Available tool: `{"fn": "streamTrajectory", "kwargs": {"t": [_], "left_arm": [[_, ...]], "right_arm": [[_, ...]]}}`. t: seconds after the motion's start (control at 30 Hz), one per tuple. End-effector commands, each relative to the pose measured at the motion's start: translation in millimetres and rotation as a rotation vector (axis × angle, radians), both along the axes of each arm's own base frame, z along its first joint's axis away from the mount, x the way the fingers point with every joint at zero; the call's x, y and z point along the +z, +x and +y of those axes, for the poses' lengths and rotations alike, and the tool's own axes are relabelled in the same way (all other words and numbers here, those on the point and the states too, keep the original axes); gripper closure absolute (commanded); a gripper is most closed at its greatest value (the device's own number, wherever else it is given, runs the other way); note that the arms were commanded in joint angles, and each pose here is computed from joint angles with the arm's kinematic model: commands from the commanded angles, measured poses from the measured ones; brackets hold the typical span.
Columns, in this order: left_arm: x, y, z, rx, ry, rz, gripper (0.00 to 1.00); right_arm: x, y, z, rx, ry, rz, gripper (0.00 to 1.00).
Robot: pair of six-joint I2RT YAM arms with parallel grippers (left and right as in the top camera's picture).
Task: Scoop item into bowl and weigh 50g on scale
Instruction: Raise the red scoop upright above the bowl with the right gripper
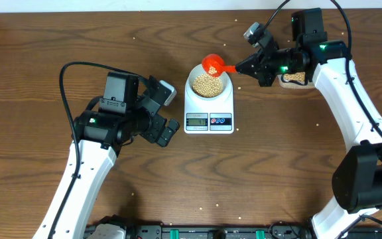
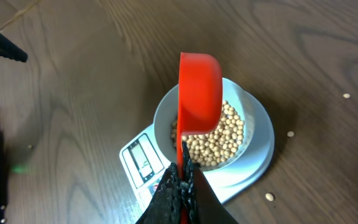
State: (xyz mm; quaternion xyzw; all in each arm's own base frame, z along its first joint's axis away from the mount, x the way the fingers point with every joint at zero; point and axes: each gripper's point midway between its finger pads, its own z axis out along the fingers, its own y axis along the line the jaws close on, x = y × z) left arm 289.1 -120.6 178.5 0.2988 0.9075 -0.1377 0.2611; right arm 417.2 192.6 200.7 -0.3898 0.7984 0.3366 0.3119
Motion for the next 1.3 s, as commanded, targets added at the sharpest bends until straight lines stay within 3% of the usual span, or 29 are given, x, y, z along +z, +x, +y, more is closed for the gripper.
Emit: {"fn": "streamTrajectory", "kwargs": {"t": [0.0, 0.1, 0.33, 0.8, 1.03, 1.27], "left_arm": [[9.8, 1.4, -3.5, -0.02, -0.011, -0.027, 0.01], [9.8, 1.4, -3.5, -0.02, -0.011, -0.027, 0.01], [9.8, 1.4, -3.5, -0.02, -0.011, -0.027, 0.01], [9.8, 1.4, -3.5, -0.02, -0.011, -0.027, 0.01], [9.8, 1.4, -3.5, -0.02, -0.011, -0.027, 0.01], [9.8, 1.4, -3.5, -0.02, -0.011, -0.027, 0.01]], "right_arm": [[5.2, 2.2, 5.9, 0.018, -0.003, -0.033, 0.99], [1.9, -1.0, 15.0, 0.061, -0.041, -0.078, 0.99], [-26.3, 8.4, 6.7, -0.025, -0.306, -0.116, 0.99], [-27.2, 7.3, 21.2, -0.026, -0.413, -0.173, 0.99], [-26.7, 6.6, 22.6, -0.024, -0.404, -0.169, 0.99], [-15.4, 1.1, 26.8, -0.001, -0.243, -0.1, 0.99]]}}
